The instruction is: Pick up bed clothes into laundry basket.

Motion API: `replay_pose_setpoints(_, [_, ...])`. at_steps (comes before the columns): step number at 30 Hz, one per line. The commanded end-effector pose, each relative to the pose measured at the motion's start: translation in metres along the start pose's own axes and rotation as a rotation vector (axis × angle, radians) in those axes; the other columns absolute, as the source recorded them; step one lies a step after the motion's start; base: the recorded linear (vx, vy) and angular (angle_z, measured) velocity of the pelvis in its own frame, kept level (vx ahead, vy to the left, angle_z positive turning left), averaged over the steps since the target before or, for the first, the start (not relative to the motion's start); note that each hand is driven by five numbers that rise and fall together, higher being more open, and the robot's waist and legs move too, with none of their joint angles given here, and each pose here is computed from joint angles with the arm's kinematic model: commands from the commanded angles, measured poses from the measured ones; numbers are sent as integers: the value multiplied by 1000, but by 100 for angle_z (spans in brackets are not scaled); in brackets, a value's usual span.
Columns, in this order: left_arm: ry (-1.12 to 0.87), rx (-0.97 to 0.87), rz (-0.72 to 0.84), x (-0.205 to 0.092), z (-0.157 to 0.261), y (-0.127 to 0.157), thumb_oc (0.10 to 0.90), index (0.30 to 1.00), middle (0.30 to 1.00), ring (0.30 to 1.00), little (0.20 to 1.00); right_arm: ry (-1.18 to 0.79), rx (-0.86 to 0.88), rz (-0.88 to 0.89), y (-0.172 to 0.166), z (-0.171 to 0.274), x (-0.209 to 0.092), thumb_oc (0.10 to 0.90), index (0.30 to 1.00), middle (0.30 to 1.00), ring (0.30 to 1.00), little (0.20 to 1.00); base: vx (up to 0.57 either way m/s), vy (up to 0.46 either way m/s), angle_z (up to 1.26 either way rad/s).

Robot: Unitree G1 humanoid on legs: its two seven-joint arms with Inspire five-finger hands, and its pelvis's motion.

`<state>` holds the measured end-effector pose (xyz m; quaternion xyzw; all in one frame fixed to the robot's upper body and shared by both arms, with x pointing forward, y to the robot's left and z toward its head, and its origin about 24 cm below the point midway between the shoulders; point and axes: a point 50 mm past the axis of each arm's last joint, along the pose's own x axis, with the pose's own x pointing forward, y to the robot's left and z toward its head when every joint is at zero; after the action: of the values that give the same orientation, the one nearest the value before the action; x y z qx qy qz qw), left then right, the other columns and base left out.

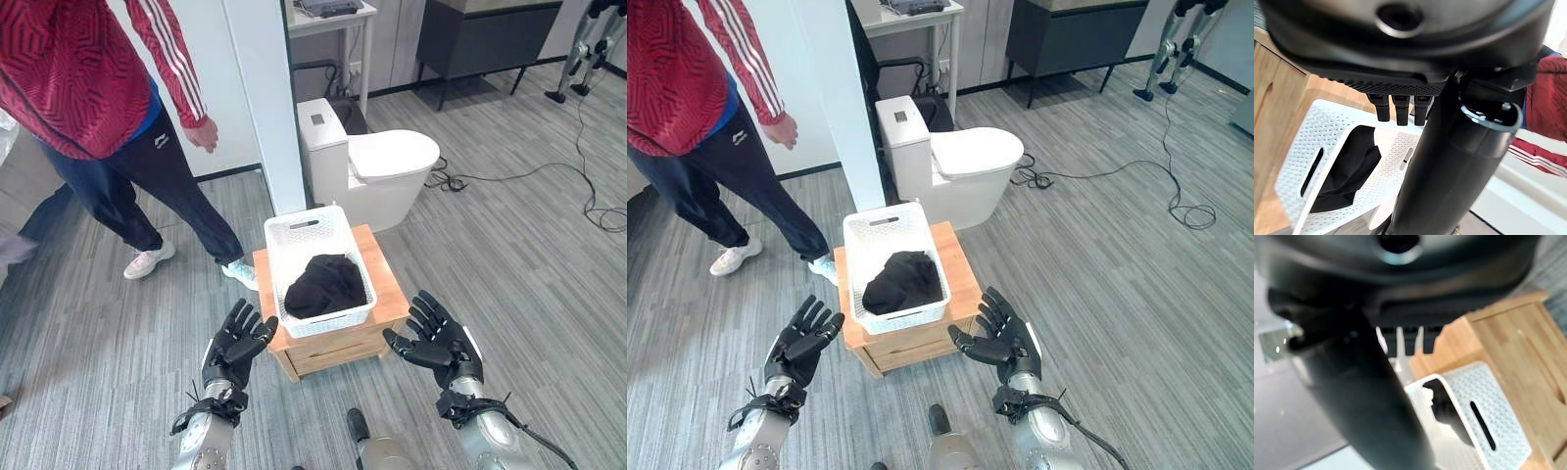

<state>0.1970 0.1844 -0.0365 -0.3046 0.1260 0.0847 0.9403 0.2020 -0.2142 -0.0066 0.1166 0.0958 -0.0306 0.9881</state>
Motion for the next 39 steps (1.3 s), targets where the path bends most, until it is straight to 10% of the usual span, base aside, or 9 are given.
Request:
replay_pose_setpoints(1, [-262,99,-84,5,59,-5,800,900,900,900,900,-273,15,144,32,51,19,800,900,900,900,900,-50,21,6])
replay_pose_setpoints(23, [-361,149,-69,7,84,-2,800,900,900,900,900,-374,-13,437,85,83,34,800,900,900,900,900,-279,-6,75])
replay_pose_setpoints(39, [-280,151,-305,6,67,-40,800,900,900,900,900,-188,37,129,5,33,-7,800,900,900,900,900,-262,119,91])
